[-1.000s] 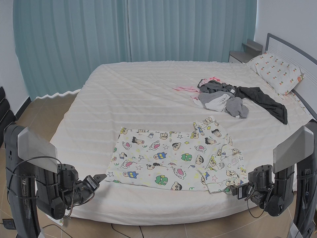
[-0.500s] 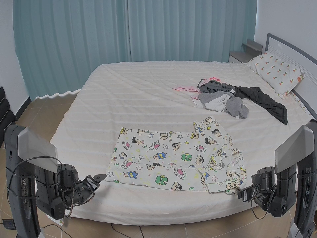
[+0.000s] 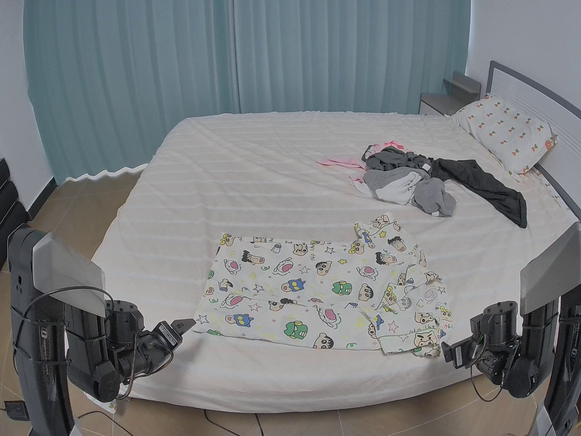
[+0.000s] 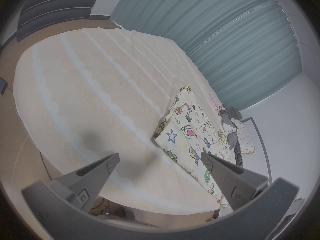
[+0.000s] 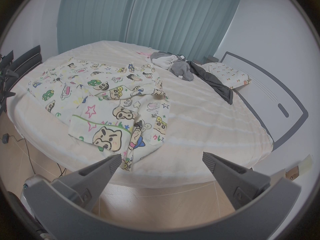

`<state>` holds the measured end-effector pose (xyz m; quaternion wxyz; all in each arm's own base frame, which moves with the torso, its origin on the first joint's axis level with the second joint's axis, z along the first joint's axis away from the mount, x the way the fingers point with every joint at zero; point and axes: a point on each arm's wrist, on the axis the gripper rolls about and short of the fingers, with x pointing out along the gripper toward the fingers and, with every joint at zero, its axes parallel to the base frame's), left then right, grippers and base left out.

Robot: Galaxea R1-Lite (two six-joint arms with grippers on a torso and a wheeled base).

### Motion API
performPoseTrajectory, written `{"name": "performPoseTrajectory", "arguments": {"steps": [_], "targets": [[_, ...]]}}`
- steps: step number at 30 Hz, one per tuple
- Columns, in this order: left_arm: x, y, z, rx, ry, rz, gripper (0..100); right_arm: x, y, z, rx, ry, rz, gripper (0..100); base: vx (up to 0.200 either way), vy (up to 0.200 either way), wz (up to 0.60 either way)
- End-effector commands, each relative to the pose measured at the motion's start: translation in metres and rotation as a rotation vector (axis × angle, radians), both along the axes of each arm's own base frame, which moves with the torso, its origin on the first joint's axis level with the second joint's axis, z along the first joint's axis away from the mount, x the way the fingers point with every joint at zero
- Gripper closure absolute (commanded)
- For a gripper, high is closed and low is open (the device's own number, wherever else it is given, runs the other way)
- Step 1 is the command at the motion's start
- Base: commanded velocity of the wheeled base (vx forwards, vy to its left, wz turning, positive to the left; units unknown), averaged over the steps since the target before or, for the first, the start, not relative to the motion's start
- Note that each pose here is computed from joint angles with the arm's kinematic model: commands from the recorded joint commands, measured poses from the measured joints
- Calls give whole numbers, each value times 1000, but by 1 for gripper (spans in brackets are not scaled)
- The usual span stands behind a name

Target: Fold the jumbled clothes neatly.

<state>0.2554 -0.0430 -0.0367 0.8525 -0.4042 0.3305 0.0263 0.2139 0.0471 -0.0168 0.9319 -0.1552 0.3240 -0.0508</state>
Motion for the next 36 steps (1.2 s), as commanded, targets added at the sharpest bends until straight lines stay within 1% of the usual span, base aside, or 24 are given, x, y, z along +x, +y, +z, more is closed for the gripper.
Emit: {"name": "performPoseTrajectory", "arguments": {"steps": [1,2,7,10,11,15,18,21,24,29,36], "targets": [[1,0,1,-3,-15,1,0,7,3,7,41,-61,-1,0,0,0,0],[1,0,1,-3,-15,1,0,11,5,7,57,-74,-3,0,0,0,0],[1,0,1,-4,-15,0,0,34,18,3,200,-162,-45,0,0,0,0],[1,0,1,-4,-15,0,0,42,29,3,297,-189,-27,0,0,0,0],[1,0,1,-4,-15,0,0,43,34,4,345,-196,-16,0,0,0,0],[1,0,1,-3,-15,1,0,47,51,3,493,-193,18,0,0,0,0],[1,0,1,-4,-15,0,0,46,59,2,607,-160,49,0,0,0,0],[1,0,1,-4,-15,0,0,44,61,2,688,-123,79,0,0,0,0],[1,0,1,-4,-15,0,0,44,59,0,690,-112,78,0,0,0,0],[1,0,1,-4,-15,0,0,45,56,-15,688,-61,66,0,0,0,0],[1,0,1,-4,-15,0,0,47,47,-27,682,-21,36,0,0,0,0]]}}
